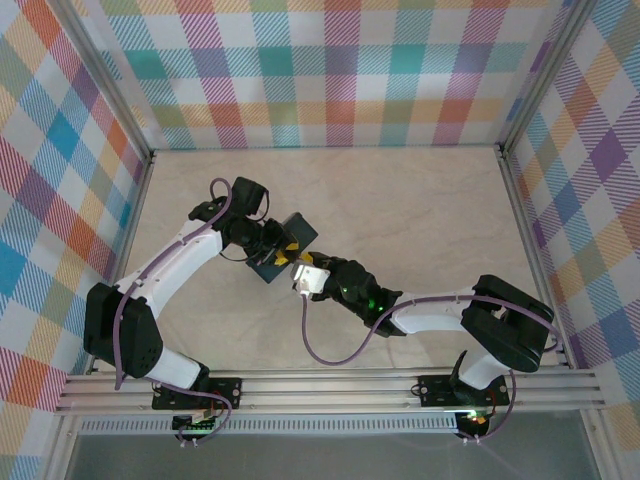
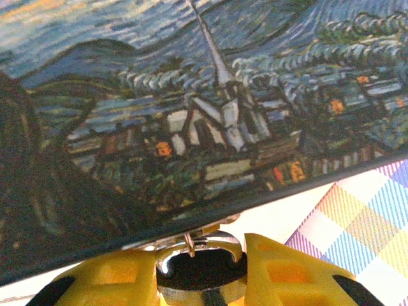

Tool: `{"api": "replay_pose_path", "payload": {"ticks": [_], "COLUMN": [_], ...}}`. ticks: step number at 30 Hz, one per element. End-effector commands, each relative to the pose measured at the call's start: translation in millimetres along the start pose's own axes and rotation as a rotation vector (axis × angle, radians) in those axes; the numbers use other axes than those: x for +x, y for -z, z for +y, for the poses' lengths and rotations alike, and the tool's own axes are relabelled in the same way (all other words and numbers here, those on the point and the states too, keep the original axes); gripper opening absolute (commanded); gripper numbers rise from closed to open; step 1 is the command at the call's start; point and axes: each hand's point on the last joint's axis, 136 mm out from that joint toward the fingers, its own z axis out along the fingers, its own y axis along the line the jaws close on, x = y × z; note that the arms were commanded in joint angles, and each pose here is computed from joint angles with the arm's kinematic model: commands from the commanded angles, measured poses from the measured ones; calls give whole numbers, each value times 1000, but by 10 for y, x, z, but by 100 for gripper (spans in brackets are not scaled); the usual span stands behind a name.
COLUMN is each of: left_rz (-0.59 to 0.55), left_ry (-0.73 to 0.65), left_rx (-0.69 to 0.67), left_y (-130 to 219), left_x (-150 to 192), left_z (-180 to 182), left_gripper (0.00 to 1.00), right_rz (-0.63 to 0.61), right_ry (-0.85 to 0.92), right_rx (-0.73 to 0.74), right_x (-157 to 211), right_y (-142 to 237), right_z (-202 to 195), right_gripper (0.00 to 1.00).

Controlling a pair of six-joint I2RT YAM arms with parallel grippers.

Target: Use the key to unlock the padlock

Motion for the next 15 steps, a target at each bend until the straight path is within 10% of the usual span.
{"api": "replay_pose_path", "payload": {"ticks": [1, 15], "left_rz": [-3, 19], "left_ry": [-35, -14], "left_rx": [75, 107], "left_y": [122, 131], "left_x": [38, 91], "left_z": [-198, -221], "left_gripper": [5, 4], "right_rz": [-58, -23], "right_ry": [-15, -207], "right_rx": [33, 92], "right_x": [-200, -165], "right_y": [-38, -126], "right_z": [-148, -344], "right_gripper": [23, 4]}}
